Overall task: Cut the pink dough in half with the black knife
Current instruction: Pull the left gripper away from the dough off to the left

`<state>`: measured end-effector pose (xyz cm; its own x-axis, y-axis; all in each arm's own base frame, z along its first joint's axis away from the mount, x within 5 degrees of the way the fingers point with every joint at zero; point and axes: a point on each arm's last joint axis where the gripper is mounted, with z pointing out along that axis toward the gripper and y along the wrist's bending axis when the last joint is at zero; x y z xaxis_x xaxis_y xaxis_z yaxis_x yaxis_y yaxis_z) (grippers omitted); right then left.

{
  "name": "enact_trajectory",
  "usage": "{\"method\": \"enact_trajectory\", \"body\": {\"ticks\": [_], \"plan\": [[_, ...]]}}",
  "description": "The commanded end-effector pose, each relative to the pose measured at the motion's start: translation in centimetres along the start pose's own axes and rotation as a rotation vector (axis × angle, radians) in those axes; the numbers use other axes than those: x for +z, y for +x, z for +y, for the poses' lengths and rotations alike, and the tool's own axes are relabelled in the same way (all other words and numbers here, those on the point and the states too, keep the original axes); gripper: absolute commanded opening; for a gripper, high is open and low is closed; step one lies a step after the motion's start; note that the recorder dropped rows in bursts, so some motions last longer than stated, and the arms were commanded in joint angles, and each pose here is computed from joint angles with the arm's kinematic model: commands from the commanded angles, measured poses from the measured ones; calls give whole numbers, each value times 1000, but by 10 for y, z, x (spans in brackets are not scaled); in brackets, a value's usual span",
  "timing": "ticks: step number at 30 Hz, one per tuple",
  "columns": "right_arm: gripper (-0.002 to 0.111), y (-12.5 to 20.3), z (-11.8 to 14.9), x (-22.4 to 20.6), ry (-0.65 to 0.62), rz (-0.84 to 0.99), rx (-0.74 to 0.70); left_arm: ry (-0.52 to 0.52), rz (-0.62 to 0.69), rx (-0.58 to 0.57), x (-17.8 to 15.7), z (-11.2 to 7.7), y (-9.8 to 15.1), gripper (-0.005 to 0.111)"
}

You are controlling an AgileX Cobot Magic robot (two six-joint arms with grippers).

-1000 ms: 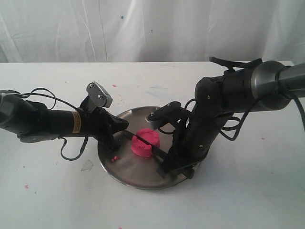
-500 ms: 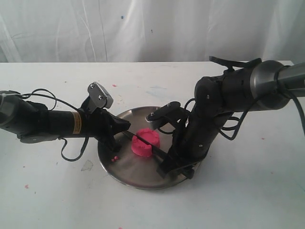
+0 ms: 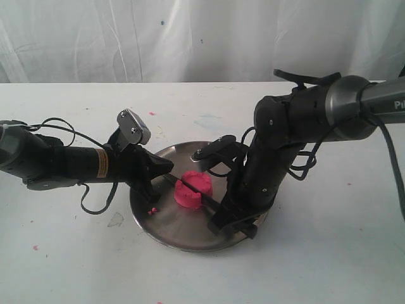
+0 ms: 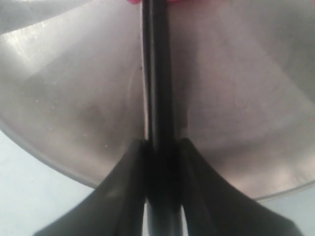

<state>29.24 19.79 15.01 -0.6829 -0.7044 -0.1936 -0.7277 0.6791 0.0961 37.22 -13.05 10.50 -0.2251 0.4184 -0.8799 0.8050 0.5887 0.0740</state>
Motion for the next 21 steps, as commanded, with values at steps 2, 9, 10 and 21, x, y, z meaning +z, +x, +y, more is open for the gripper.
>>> {"method": "enact_trajectory", "body": {"ticks": [2,9,10,21], "plan": [[0,5,3,3,-48,62,-26,13,47,16,1,-4,8,0],[0,7,3,12,-63,100,-44,13,47,16,1,-4,8,0],[0,7,3,12,-62,98,-45,13,47,16,1,-4,8,0],[0,3,1,12,-38,53,-21,13,47,19,1,-4,8,0]]}}
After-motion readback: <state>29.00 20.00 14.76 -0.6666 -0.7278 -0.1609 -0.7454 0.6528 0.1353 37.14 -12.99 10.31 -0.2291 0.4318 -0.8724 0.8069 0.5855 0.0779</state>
